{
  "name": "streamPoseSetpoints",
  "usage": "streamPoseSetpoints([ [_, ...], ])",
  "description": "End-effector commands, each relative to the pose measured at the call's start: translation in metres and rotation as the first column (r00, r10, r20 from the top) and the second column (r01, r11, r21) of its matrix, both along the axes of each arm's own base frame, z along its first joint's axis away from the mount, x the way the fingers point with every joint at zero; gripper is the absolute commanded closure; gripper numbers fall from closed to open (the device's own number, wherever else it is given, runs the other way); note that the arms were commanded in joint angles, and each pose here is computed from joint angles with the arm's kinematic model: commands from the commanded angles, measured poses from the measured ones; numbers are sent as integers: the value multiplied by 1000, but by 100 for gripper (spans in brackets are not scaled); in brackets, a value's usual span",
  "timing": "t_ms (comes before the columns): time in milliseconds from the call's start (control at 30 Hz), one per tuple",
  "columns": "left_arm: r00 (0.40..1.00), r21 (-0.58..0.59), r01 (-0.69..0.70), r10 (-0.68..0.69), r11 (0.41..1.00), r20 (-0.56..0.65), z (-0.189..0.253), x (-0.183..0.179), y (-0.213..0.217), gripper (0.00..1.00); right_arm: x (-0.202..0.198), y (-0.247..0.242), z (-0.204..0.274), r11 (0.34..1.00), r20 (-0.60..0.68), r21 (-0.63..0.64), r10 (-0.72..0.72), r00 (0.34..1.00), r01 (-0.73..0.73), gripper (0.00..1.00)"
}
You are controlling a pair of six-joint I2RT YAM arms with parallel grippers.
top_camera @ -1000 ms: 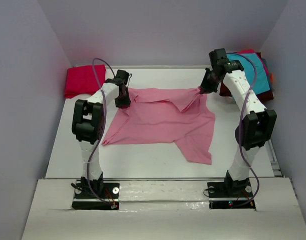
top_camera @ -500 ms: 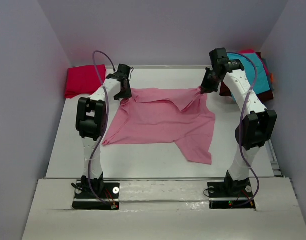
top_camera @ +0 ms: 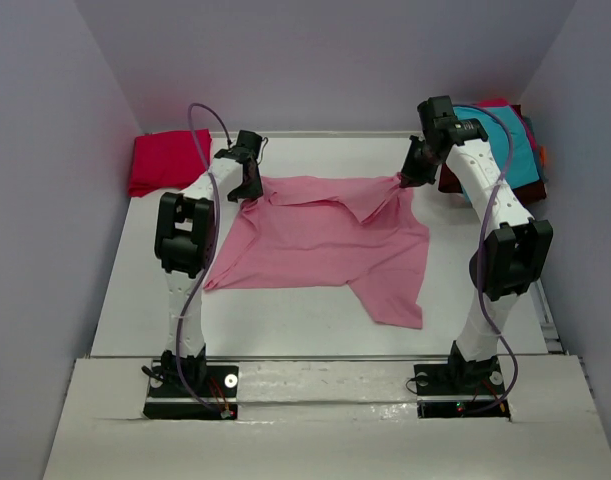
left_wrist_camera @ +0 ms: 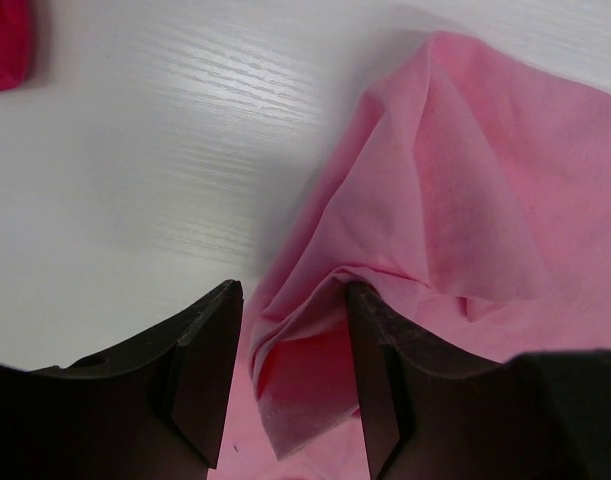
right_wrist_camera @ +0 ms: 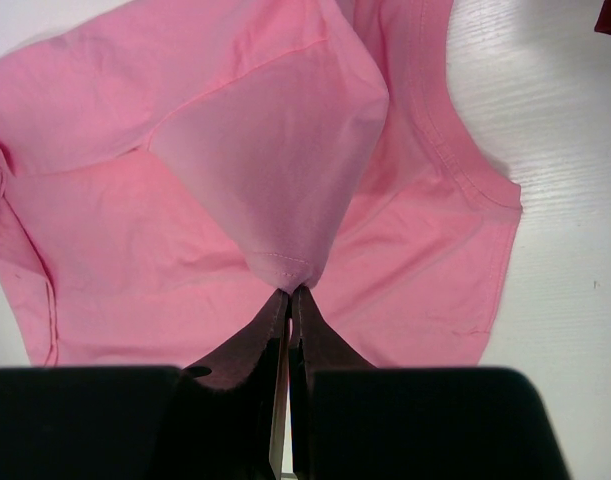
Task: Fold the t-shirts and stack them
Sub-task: Flatten the tshirt out
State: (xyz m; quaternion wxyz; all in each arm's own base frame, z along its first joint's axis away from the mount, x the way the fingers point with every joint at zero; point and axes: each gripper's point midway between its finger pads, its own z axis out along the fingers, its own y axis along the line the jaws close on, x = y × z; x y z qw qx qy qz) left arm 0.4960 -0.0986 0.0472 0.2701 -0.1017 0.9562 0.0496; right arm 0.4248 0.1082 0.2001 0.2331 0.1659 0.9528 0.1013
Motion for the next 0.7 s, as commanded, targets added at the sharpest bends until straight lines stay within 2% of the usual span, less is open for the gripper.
streamPoseSetpoints([
  [0,997,-25,-1,3,1000,83,42,5,-3,43,-8,-1,26,1000,62,-1,17,998,-17,93],
  [200,992,-38,5,0,999,127,85,-9,0,42,-9,0,19,1000,50,3,19,999,-19,93],
  [433,995,-56,35,-29,998,98,102,-42,3,42,-7,3,13,1000,47,12,23,999,-24,93],
  [600,995,-32,94,-95,995,-26,78,-85,-11,47,-6,4,10,1000,43,18,25,999,-26,93],
  [667,994,-28,100,-101,995,-40,74,-97,-11,48,-5,4,10,999,44,19,26,999,-26,93],
])
